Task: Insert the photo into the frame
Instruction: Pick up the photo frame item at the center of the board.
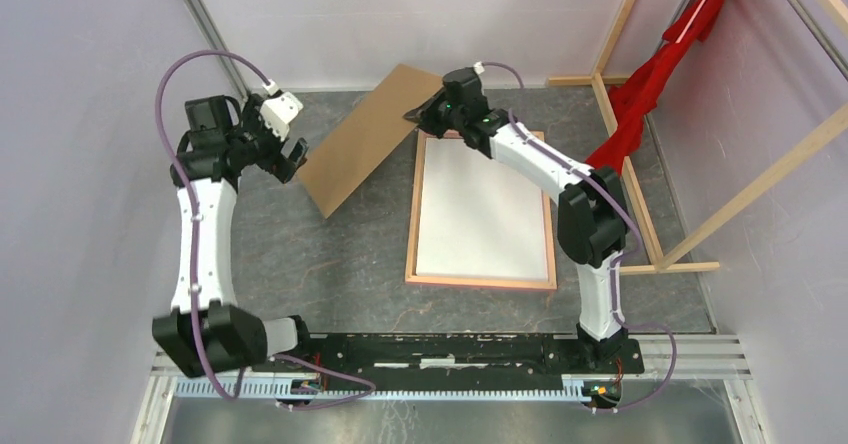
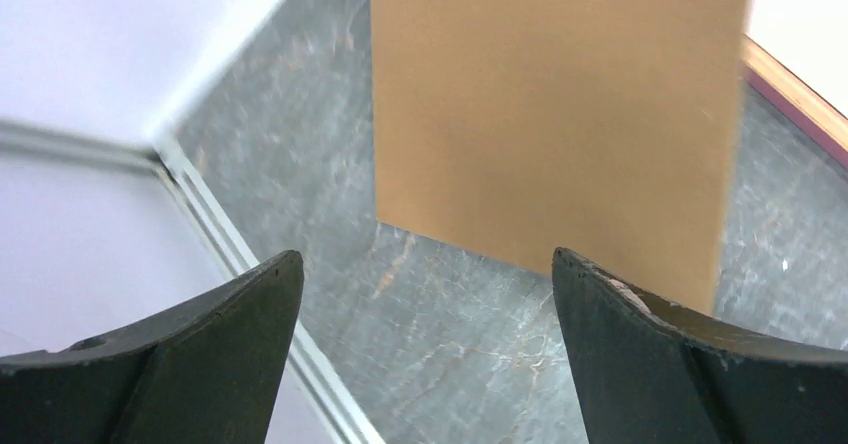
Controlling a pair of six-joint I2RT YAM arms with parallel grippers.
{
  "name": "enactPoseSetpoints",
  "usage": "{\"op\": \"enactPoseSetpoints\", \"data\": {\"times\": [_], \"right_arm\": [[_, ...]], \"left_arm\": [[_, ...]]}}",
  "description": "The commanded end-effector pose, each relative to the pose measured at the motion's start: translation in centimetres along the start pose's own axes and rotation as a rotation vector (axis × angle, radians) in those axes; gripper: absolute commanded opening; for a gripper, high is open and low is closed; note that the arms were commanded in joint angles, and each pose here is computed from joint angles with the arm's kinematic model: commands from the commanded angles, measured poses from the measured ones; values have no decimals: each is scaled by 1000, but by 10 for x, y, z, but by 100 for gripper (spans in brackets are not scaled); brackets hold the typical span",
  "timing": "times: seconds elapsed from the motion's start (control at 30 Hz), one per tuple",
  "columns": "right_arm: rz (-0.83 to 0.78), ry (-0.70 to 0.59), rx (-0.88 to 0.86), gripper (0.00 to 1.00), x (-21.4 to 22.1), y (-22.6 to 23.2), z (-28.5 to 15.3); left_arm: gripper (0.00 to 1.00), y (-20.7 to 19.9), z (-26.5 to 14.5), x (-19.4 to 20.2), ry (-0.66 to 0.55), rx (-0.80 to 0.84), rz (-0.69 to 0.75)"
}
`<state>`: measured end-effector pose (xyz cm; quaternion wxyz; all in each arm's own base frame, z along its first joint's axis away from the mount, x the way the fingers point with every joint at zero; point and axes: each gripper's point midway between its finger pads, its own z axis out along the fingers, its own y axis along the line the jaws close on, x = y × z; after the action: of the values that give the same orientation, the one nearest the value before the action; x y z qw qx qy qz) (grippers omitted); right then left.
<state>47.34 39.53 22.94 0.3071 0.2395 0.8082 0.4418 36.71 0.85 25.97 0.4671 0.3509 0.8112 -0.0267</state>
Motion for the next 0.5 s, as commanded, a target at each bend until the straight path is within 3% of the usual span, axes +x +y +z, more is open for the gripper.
{"op": "enactPoseSetpoints", "data": {"times": [0.0,0.1,0.2,0.47], "right_arm": [[107,16,-198,0,-16,57,-38],[148,32,-235,0,-27,72,-43],[180,52,-272,0,-36,84,-51],[263,144,-342,0,-30,73,-77]], "left_arm": [[100,-52,-29,-5,-92,162,315],[100,-72,-39,32,6,204,476],[100,-80,-46,59,68,193,538],[100,-94,-53,47,-58,126,628]]}}
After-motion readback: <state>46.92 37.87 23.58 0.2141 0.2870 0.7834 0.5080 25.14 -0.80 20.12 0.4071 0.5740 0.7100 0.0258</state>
